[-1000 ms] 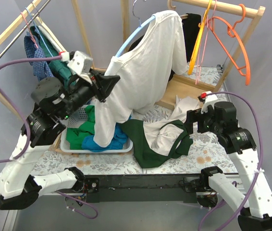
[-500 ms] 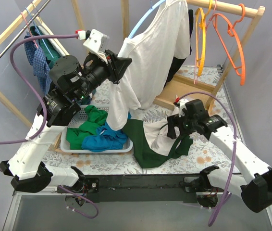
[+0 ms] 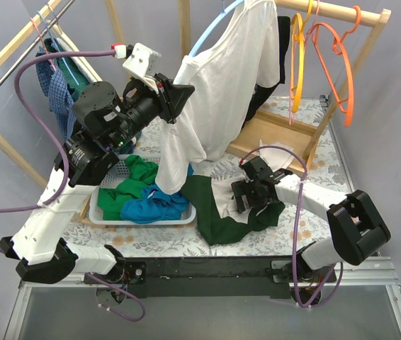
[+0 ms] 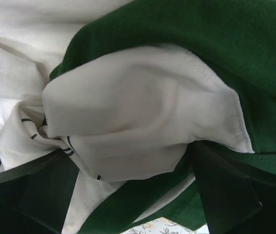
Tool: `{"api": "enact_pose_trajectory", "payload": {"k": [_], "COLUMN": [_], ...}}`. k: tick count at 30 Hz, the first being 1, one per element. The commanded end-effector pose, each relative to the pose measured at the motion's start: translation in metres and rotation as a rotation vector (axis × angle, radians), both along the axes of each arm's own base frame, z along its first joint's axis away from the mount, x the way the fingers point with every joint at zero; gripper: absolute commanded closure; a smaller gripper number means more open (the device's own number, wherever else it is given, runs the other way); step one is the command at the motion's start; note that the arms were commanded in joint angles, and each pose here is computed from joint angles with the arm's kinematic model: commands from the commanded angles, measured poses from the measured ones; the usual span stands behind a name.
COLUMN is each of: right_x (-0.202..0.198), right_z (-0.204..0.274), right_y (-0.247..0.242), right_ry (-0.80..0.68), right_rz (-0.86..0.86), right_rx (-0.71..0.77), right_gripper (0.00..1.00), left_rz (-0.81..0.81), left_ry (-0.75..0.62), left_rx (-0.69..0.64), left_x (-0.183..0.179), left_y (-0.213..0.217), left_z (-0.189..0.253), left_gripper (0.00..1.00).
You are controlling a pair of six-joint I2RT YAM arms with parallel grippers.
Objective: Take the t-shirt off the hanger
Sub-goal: Pick up the T-shirt from the center of the board, then place the T-shirt in the bin.
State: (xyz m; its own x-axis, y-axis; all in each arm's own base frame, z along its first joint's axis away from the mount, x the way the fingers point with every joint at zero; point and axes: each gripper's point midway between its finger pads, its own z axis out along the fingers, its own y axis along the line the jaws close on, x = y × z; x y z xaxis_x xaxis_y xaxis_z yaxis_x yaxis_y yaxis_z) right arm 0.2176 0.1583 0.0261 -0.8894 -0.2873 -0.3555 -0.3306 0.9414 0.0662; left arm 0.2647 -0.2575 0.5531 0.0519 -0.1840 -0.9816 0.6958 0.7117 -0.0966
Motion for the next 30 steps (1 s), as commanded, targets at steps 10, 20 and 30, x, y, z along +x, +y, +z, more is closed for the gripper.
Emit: {"api": "enact_pose_trajectory", "payload": {"k": [10, 20, 30], "right_x": [0.006, -0.023, -0.062], "right_z": [0.030, 0.258, 0.357], "right_y": [0.017, 0.108, 0.196], "right_ry": [-0.159, -0.503, -0.662], "right_rz": [0.000, 0.344, 0.714], "right_rx": [0.062, 0.623, 0.787], "right_gripper": [0.99, 0.99, 0.99], "left_rz": [0.010, 0.090, 0.183], "left_ry": [-0.162, -0.276, -0.345], "left_rx": [-0.124, -0.149, -0.212], "left_x": [-0.012, 0.015, 0.041], "left_y": [0.013, 0.005, 0.002], "left_z": [0.065, 0.087, 0.109], "left_gripper": [1.00, 1.00, 1.00]}}
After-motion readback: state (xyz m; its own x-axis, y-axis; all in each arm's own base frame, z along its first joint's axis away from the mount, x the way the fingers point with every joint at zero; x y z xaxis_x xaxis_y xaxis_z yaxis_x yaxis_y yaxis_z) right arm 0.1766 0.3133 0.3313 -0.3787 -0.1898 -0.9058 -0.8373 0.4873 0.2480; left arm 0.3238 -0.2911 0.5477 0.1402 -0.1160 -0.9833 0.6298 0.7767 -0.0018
